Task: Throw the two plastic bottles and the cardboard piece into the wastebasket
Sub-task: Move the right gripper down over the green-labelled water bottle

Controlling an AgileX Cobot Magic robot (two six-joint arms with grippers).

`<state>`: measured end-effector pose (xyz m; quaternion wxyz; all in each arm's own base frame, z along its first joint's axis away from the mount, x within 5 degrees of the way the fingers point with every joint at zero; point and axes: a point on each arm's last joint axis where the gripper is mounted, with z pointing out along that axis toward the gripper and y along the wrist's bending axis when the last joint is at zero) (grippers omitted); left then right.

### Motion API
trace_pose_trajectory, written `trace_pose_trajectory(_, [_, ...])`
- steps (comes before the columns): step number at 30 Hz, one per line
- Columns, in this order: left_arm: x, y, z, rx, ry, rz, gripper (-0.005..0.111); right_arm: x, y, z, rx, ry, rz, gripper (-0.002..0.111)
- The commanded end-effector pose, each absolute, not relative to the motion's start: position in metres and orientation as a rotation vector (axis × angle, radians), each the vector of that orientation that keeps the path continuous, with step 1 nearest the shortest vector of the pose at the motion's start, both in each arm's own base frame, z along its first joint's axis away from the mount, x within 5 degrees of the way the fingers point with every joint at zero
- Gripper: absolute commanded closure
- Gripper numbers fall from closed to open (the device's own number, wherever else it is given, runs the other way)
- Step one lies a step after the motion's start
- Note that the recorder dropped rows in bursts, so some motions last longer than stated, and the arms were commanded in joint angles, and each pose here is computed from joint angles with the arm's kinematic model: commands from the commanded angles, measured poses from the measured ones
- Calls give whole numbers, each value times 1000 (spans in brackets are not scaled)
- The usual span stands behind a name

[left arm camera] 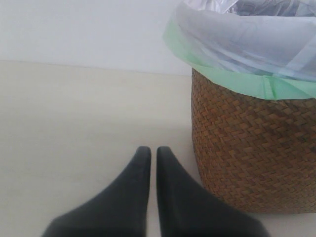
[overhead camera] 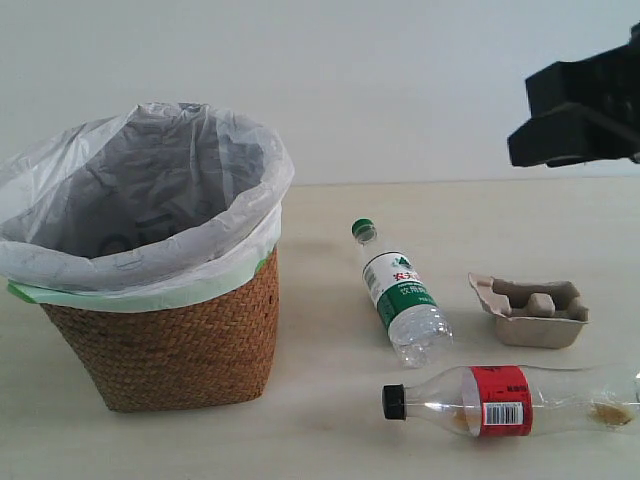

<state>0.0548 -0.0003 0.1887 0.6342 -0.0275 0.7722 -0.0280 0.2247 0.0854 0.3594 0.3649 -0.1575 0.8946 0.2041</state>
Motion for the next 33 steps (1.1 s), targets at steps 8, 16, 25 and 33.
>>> trace_pose_trajectory(8, [55, 0, 188, -66, 1760, -62, 103, 300, 115, 326, -562, 2543, 557, 49])
trace_pose_trajectory(16, [55, 0, 188, -66, 1760, -62, 103, 327, 163, 288, -725, 2628, 455, 49])
trace_pose_trajectory(25, [55, 0, 188, -66, 1760, -62, 103, 354, 173, 246, -696, 2719, 302, 48])
trace_pose_trajectory(33, [55, 0, 188, -66, 1760, -62, 103, 362, 176, 220, -725, 2755, 288, 47])
